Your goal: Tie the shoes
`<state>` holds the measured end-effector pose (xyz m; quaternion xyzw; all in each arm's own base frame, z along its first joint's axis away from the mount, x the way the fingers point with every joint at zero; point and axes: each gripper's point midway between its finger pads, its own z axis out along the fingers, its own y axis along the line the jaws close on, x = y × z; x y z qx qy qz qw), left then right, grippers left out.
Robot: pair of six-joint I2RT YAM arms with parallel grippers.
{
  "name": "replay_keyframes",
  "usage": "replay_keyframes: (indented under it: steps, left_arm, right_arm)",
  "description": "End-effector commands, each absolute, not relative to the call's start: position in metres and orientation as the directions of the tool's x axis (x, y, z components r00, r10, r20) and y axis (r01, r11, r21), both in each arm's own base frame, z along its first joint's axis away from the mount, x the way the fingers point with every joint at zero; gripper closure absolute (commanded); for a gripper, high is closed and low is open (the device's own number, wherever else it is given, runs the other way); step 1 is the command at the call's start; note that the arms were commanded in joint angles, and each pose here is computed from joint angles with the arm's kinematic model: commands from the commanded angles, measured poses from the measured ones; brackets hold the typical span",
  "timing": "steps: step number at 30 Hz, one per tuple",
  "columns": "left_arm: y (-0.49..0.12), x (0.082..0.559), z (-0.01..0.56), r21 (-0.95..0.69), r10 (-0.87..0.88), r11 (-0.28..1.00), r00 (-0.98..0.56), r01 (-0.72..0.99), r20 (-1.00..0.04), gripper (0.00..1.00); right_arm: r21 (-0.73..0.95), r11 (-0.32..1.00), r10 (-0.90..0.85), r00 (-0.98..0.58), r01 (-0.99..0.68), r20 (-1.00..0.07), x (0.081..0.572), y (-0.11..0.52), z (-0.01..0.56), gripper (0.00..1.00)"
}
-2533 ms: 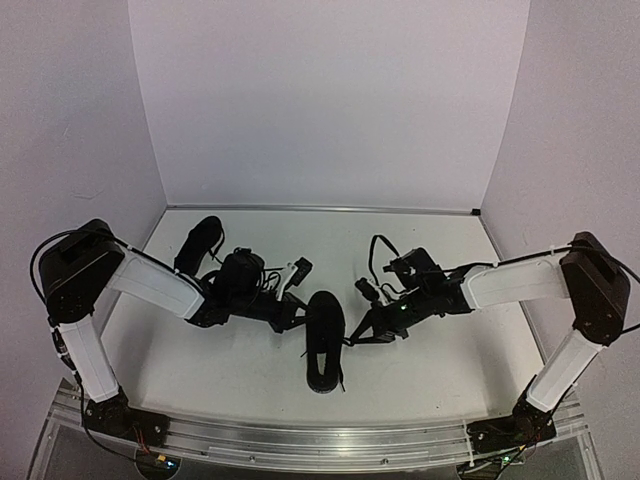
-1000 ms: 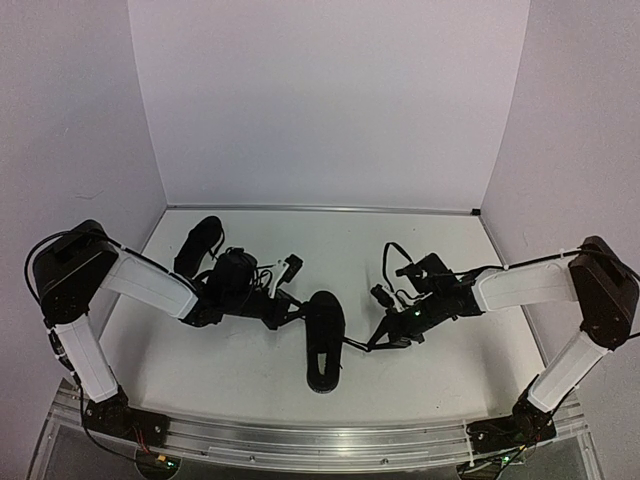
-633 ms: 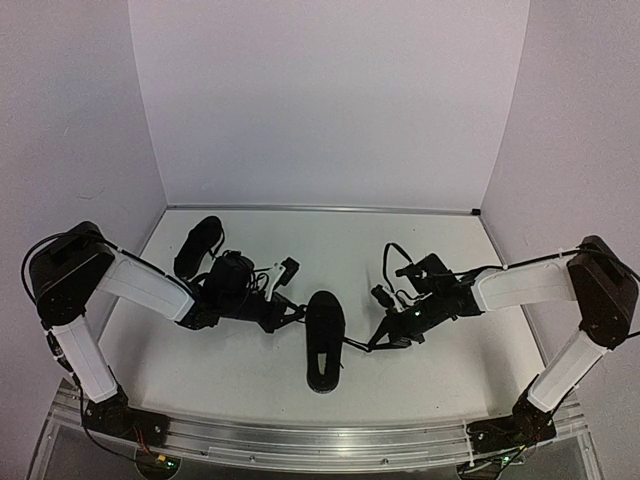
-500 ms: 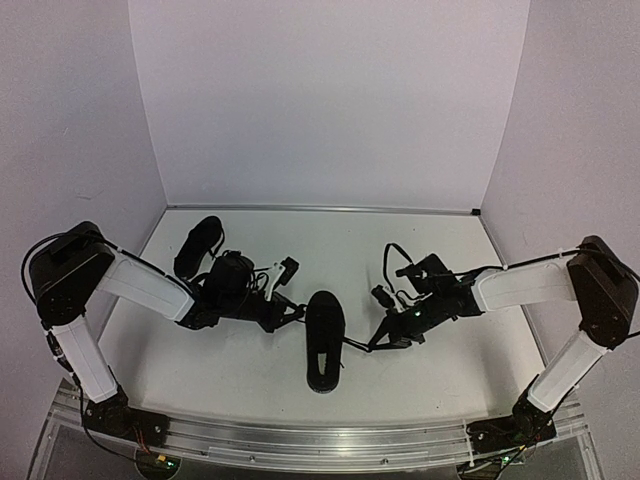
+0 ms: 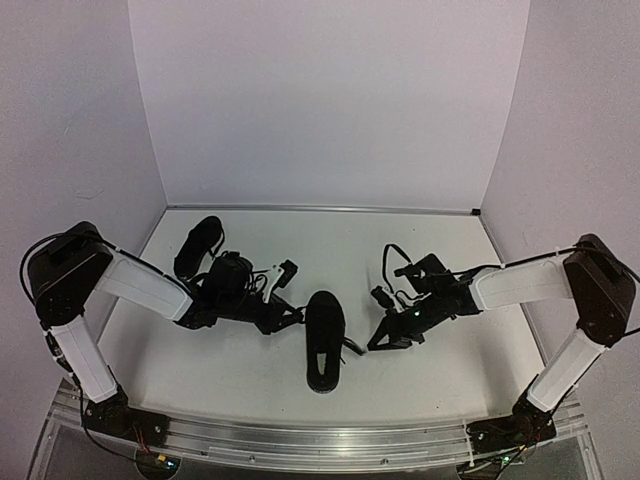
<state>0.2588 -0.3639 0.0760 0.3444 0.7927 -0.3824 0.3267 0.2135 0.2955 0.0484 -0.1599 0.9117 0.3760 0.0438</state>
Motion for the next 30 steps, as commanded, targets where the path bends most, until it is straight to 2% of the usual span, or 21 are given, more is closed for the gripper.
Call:
replay_keyframes:
  steps: [1,4,6,11,19,30]
  left_arm:
    - [-0.371,0.263,0.121,-0.331,0.267,0.428,-0.468,0.841,-0.843,0.71]
    - [-0.361,0.263,0.139,-0.295,0.255,0.456,-0.440,0.840,-0.861,0.59]
    - [-0.352,0.260,0.145,-0.270,0.262,0.474,-0.427,0.838,-0.865,0.54]
    - [-0.341,0.236,0.150,-0.242,0.330,0.418,-0.394,0.876,-0.858,0.53]
    - [-0.375,0.195,0.125,-0.226,0.438,0.279,-0.333,0.933,-0.835,0.55]
    - [-0.402,0.199,0.100,-0.249,0.475,0.259,-0.348,0.933,-0.808,0.56]
  right_arm:
    - [0.688,0.631,-0.263,-0.934,-0.357,-0.243,0.228,0.308,0.068,0.83]
    - [0.682,0.637,-0.252,-0.933,-0.360,-0.257,0.230,0.307,0.076,0.68]
    - [0.675,0.642,-0.248,-0.932,-0.363,-0.266,0.230,0.304,0.079,0.66]
    - [0.712,0.577,-0.260,-0.916,-0.400,-0.304,0.222,0.309,0.099,0.66]
    - [0.731,0.531,-0.265,-0.903,-0.430,-0.339,0.228,0.328,0.110,0.66]
    - [0.709,0.548,-0.305,-0.895,-0.445,-0.326,0.241,0.348,0.089,0.68]
